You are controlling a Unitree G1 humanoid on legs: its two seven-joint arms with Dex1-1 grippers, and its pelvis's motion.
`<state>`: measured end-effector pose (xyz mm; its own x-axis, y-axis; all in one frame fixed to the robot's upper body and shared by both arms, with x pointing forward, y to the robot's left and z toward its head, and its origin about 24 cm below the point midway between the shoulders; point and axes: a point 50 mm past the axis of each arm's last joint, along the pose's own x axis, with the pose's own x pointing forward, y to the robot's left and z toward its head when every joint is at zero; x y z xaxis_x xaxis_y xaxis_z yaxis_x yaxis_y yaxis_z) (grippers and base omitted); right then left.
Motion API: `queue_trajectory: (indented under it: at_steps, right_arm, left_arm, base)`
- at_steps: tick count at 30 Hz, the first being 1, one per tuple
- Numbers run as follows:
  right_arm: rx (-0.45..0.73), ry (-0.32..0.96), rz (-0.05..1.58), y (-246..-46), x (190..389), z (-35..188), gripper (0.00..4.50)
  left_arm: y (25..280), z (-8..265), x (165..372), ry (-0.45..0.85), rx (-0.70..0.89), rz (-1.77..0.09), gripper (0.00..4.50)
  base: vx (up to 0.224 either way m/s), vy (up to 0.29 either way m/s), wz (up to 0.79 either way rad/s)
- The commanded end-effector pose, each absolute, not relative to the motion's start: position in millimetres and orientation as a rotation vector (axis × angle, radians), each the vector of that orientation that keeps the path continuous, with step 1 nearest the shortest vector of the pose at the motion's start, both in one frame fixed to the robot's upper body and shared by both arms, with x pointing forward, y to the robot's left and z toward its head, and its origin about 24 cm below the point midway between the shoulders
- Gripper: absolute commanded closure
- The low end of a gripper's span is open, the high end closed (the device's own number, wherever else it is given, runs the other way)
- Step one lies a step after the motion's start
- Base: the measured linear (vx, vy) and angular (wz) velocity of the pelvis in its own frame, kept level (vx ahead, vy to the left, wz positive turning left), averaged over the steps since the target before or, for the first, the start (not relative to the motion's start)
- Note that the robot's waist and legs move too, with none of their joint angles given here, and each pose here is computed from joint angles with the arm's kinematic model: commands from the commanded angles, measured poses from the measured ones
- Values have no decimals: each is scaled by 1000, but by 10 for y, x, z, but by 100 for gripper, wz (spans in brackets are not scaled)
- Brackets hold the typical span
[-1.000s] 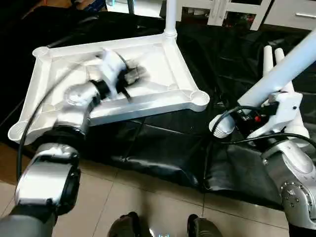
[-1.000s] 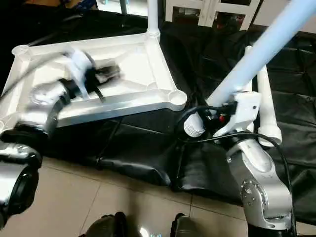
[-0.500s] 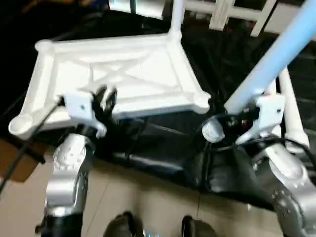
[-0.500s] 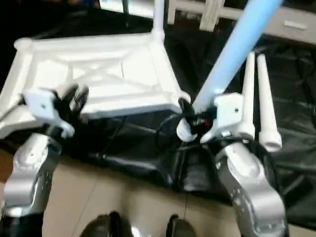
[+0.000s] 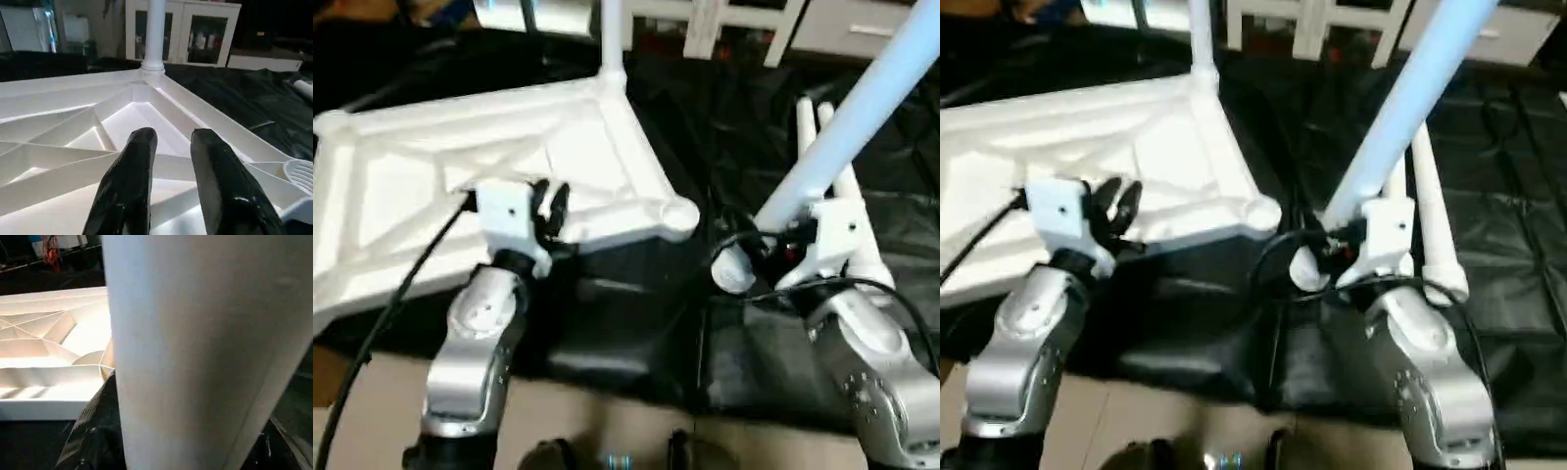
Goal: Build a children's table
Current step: Insert table leg to table base
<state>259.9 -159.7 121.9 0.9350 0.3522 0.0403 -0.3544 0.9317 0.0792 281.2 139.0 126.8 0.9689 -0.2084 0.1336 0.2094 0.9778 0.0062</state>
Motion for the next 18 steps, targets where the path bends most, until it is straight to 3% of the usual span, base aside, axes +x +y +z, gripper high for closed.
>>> queue_trajectory:
  at_steps: [1, 8, 11, 18]
  right_arm:
    - [84, -49, 376, -1605, 2584, 1260, 272]
    - [96, -52, 386, -1595, 2542, 1273, 272]
    - [105, -57, 373, -1607, 2526, 1278, 272]
    - [113, -71, 364, -1624, 2497, 1296, 272]
  left_arm:
    - [1393, 1308, 2795, -145, 5, -211, 307]
    - [1383, 1292, 2767, -136, 20, -231, 307]
    - [1391, 1284, 2764, -132, 16, -234, 307]
    - [1361, 1264, 2763, -108, 24, -300, 307]
  base:
    - [141, -12, 11]
    - [145, 20, -29]
    - [-35, 126, -36]
    - [102, -51, 13]
